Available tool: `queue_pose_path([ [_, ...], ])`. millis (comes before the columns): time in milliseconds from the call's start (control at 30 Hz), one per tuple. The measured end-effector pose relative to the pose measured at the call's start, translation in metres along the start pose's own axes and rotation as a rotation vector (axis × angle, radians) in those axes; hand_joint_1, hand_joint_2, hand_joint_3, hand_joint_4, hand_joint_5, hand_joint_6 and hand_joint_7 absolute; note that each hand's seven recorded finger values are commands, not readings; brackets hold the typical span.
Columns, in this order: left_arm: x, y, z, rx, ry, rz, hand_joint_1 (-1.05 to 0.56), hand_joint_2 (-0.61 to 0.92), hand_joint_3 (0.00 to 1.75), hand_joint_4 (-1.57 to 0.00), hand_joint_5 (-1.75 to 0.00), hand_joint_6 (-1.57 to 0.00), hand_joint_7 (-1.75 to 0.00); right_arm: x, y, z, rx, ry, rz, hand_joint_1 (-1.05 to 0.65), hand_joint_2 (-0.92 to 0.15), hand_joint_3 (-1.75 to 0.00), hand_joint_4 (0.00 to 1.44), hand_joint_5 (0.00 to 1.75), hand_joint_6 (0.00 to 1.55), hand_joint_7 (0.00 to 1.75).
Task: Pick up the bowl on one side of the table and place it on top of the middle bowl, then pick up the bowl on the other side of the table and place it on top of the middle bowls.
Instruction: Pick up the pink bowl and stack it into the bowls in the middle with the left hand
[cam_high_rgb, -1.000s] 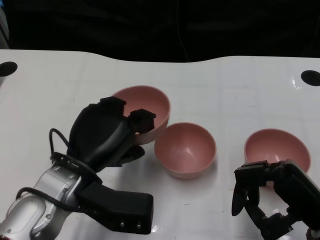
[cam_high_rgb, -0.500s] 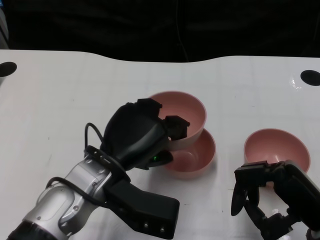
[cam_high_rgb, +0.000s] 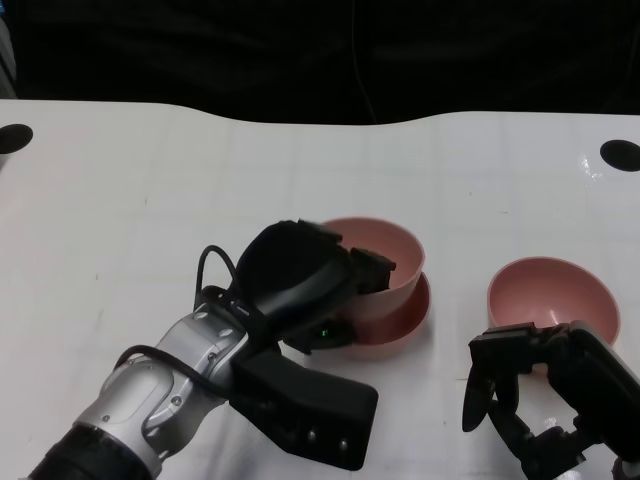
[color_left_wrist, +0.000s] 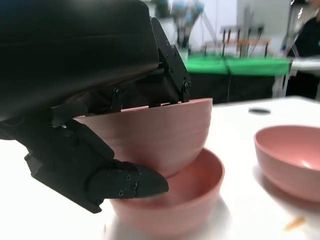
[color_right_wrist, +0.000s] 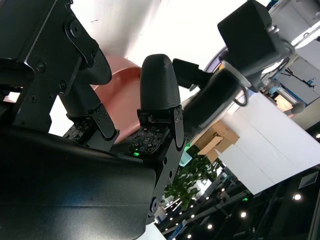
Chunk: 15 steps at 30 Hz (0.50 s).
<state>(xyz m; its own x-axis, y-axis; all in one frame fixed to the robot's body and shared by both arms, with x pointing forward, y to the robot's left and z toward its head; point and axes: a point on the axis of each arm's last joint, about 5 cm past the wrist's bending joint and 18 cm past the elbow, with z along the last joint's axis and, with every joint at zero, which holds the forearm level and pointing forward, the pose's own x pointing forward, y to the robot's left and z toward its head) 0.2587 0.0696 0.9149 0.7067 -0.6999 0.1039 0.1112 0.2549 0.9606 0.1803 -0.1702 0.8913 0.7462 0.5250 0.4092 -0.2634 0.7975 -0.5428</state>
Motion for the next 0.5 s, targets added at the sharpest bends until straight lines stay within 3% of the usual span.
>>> queue_pose_path([
  [33, -0.0003, -0.0011, -0.0008, -0.010, 0.006, -0.020, -0.33, 0.91, 0.29, -0.69, -0.80, -0.72, -0.44, 0.0000, 0.0000, 0.0000, 0.000, 0.000, 0.000, 0.24, -0.06, -1.65, 0.95, 1.75, 0.92, 1.28],
  [67, -0.0003, -0.0015, -0.0010, -0.008, 0.011, -0.038, -0.42, 0.92, 0.29, -0.39, -0.59, -0.50, -0.26, 0.0000, 0.0000, 0.0000, 0.000, 0.000, 0.000, 0.23, -0.06, -1.65, 0.95, 1.75, 0.92, 1.28],
  [200, -0.0014, -0.0032, -0.0017, 0.054, 0.046, -0.119, -0.59, 0.92, 0.35, -0.05, -0.35, -0.23, -0.05, 0.0000, 0.0001, 0.0000, 0.001, 0.001, 0.001, 0.23, -0.06, -1.66, 0.95, 1.75, 0.93, 1.28],
  [500, -0.0027, 0.0027, 0.0029, 0.068, 0.060, -0.111, -0.74, 0.92, 0.52, 0.00, -0.01, -0.01, 0.00, 0.0007, 0.0000, 0.0004, 0.000, 0.001, 0.001, 0.24, -0.06, -1.67, 0.96, 1.74, 0.94, 1.29],
])
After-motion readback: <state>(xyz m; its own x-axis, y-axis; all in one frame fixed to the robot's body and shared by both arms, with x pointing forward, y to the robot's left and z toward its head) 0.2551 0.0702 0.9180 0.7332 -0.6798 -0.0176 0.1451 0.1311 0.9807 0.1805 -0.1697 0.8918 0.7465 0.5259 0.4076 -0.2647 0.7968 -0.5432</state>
